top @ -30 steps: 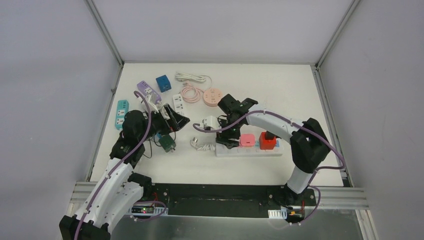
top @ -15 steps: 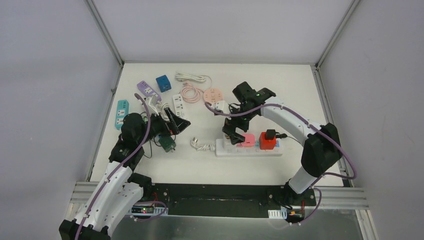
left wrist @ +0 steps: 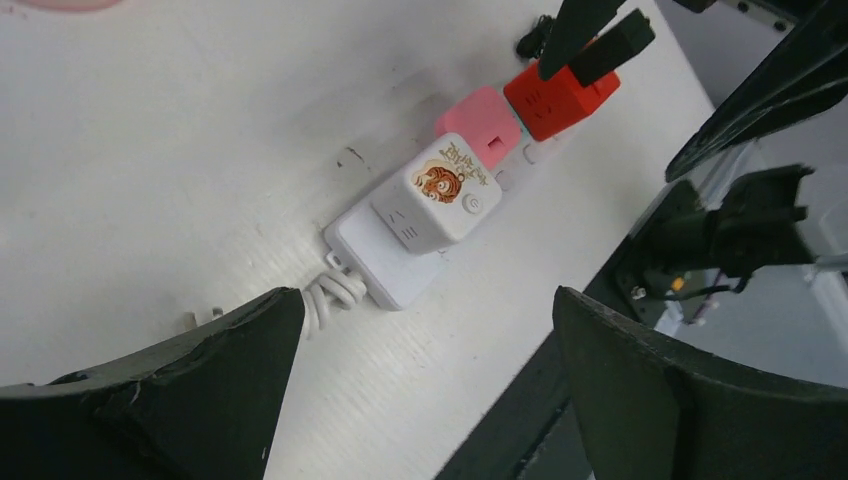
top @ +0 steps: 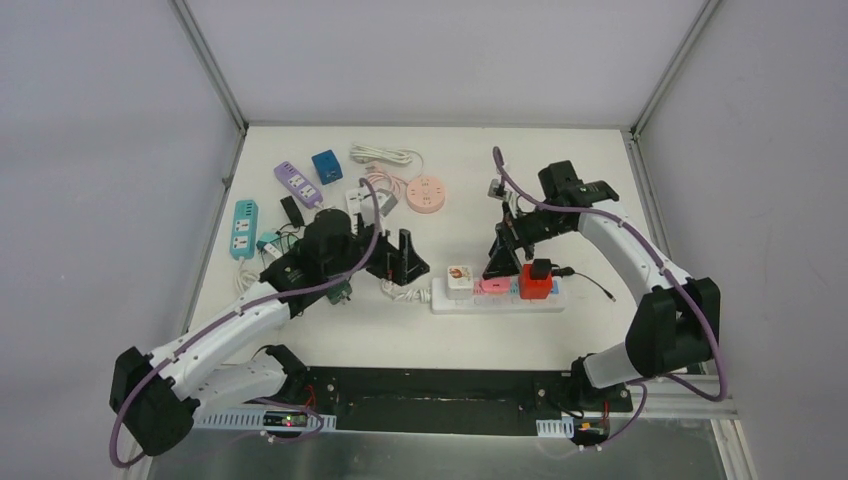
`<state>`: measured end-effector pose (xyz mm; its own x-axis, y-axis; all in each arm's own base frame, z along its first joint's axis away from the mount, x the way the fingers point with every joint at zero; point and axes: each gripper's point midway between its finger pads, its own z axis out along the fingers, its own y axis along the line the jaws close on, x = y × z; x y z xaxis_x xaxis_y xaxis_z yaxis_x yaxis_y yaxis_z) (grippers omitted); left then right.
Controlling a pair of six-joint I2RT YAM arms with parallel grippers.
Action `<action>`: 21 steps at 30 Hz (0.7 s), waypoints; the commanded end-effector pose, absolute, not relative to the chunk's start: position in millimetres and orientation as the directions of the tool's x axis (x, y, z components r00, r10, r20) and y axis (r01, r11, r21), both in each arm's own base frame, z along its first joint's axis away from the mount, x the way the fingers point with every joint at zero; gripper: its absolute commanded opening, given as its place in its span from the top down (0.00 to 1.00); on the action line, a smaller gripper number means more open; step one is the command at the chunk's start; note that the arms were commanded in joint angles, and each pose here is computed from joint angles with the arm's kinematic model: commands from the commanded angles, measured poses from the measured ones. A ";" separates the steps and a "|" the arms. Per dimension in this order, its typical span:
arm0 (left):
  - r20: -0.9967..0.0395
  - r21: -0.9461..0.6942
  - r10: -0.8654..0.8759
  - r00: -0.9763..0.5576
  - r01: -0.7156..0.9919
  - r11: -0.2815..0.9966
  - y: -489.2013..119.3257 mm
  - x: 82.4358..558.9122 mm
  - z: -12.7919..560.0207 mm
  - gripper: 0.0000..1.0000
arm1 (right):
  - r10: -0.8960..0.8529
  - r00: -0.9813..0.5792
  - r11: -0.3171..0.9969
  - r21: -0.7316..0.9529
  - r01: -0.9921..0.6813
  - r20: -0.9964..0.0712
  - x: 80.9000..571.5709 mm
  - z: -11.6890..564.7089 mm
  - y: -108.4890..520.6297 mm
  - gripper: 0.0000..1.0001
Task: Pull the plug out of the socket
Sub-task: Remove the plug from the socket.
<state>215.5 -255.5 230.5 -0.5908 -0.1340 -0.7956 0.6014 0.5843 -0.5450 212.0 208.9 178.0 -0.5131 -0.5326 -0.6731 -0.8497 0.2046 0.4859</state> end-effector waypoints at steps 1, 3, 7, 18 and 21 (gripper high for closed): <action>-0.941 -0.223 0.090 -0.327 0.795 0.564 -279.8 229.7 239.1 0.01 | -0.308 -0.575 0.130 0.565 -0.815 -0.758 211.6 215.4 216.6 0.04; -0.949 -0.132 0.182 -0.257 0.849 0.512 -290.2 231.3 229.1 0.01 | -0.294 -0.587 0.164 0.565 -0.809 -0.754 214.6 212.3 211.4 0.05; -0.962 -0.030 0.237 -0.131 0.922 0.386 -308.7 232.1 218.0 0.01 | -0.299 -0.587 0.245 0.534 -0.809 -0.752 224.6 204.2 199.5 0.07; -0.962 0.108 0.262 0.072 0.986 0.124 -359.3 230.1 195.3 0.01 | -0.296 -0.618 0.343 0.523 -0.780 -0.729 235.3 186.3 186.9 0.27; -0.958 0.100 0.276 0.070 0.990 0.096 -367.9 230.2 186.6 0.01 | -0.295 -0.627 0.343 0.532 -0.774 -0.721 236.7 184.6 187.4 0.30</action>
